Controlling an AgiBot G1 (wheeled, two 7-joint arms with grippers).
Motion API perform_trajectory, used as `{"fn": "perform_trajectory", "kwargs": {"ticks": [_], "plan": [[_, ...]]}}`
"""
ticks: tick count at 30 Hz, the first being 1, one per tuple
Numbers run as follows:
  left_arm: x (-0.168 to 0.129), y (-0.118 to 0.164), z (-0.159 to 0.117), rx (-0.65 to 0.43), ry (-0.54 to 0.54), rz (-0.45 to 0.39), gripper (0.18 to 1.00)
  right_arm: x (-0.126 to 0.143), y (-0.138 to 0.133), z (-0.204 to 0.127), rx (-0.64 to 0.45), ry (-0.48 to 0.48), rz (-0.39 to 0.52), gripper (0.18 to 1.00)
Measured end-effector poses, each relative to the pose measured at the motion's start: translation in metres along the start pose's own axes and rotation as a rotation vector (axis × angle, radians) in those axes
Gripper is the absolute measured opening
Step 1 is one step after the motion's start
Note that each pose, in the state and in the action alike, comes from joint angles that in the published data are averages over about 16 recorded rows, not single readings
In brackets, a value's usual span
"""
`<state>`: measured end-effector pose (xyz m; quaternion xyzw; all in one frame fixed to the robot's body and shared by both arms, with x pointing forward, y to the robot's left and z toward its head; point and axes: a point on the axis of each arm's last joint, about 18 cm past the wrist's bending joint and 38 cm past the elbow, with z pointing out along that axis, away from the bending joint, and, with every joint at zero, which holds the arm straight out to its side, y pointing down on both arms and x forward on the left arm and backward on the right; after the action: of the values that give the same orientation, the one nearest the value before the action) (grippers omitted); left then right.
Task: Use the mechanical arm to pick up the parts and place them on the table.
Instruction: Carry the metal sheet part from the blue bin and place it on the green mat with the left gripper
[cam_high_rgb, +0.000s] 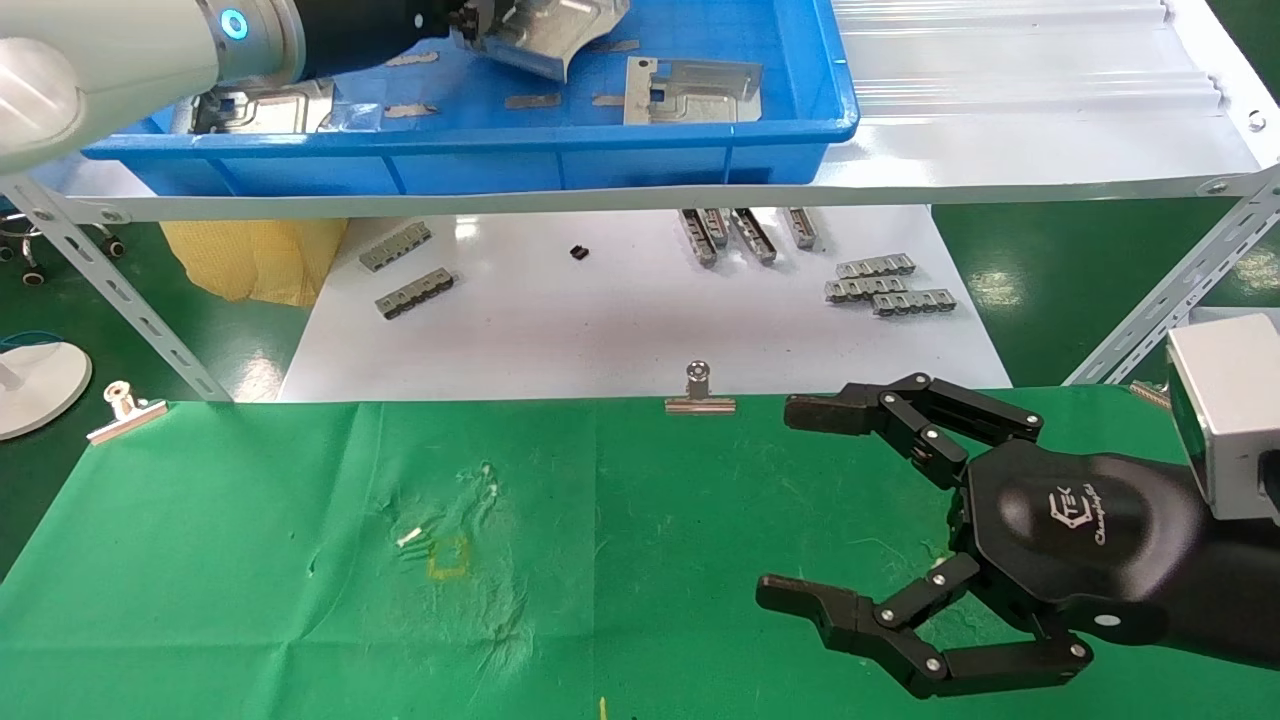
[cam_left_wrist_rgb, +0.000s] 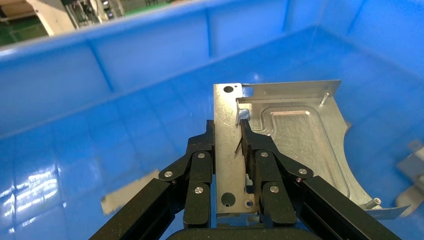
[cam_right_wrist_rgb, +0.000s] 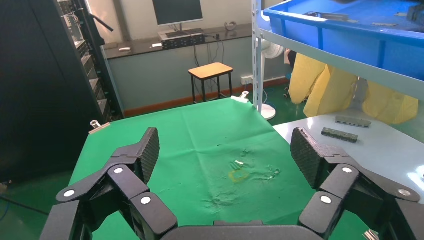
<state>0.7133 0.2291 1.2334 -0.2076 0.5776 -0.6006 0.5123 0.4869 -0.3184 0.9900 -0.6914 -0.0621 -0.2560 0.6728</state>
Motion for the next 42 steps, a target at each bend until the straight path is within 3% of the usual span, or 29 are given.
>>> {"fn": "perform_trajectory", "kwargs": {"ticks": [10,20,29,42], "plan": [[0.002,-0.019,-0.04,0.089,0.2,0.07,0.275,0.0,0.0,0.0,0.0,0.0,0.0,0.988],[0.001,0.002,-0.122,0.153,0.471,0.276,0.275,0.0,0.0,0.0,0.0,0.0,0.0,1.0],[0.002,0.071,-0.174,0.062,0.61,0.477,0.274,0.0,0.0,0.0,0.0,0.0,0.0,1.0],[0.027,0.192,-0.179,-0.168,0.765,0.623,0.274,0.0,0.0,0.0,0.0,0.0,0.0,1.0]]}}
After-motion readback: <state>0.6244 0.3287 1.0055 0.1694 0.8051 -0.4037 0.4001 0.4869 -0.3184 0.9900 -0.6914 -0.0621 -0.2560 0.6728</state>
